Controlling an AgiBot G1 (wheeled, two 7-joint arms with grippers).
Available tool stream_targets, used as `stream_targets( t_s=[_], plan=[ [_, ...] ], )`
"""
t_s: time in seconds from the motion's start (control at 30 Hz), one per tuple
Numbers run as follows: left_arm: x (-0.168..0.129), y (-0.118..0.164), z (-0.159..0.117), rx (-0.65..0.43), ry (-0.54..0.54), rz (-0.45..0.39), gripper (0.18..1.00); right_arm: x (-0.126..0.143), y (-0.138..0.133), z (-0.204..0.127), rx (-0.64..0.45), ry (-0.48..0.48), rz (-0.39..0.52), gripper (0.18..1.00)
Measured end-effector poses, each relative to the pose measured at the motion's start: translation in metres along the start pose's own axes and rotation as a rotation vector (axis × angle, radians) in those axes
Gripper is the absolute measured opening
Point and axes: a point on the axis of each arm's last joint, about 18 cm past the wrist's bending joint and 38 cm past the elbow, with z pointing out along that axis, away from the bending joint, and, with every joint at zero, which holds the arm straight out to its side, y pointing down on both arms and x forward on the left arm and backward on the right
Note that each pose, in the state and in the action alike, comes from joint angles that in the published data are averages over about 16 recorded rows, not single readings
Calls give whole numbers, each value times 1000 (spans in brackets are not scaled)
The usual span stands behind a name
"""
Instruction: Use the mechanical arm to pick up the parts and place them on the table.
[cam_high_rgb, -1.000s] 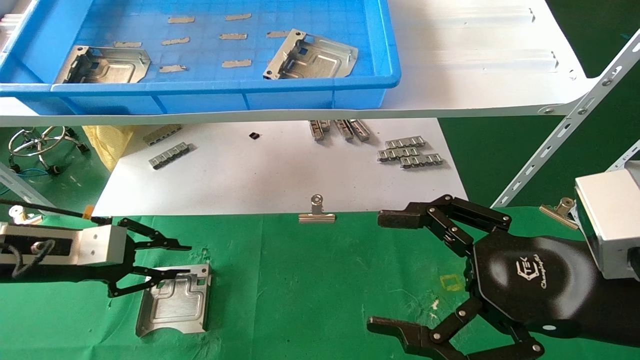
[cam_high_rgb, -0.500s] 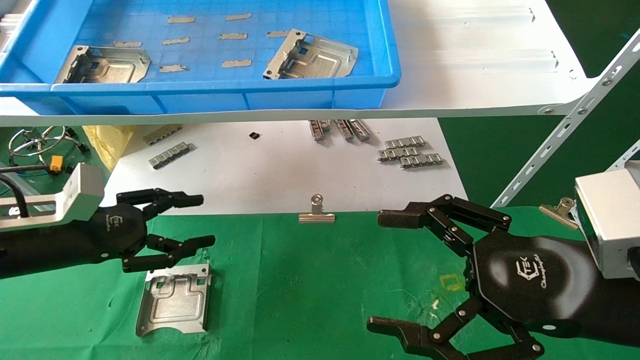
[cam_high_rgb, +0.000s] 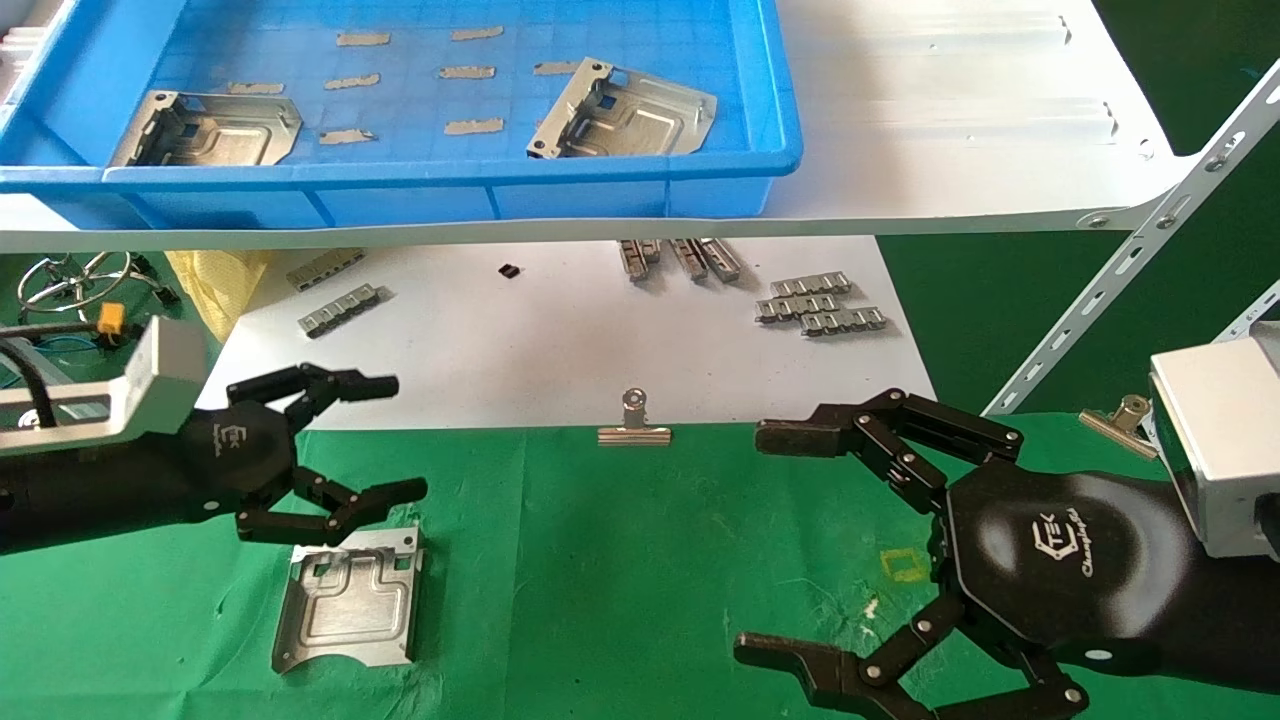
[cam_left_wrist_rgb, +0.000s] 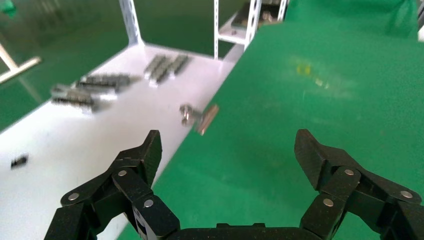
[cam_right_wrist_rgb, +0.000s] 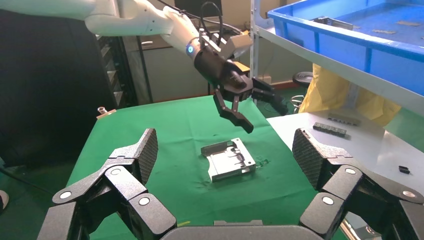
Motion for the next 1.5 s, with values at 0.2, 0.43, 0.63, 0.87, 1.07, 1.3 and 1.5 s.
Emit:
stream_targets(
  t_s=[0.2, 0.43, 0.63, 0.87, 1.07, 1.3, 1.5],
  plan=[
    [8, -7, 4, 39, 20, -12, 972, 0, 0, 0, 0, 0, 0, 1001],
    [18, -18, 7, 86, 47, -24, 996, 0, 0, 0, 0, 0, 0, 1001],
    [28, -28, 8, 122, 70, -32, 1001, 0, 0, 0, 0, 0, 0, 1001],
    [41, -41, 7, 159, 97, -38, 1001, 0, 0, 0, 0, 0, 0, 1001],
    [53, -52, 5, 186, 121, -40, 1001, 0, 0, 0, 0, 0, 0, 1001],
    [68, -66, 2, 211, 150, -40, 1001, 0, 0, 0, 0, 0, 0, 1001],
    [82, -78, -1, 227, 176, -38, 1001, 0, 0, 0, 0, 0, 0, 1001]
  ],
)
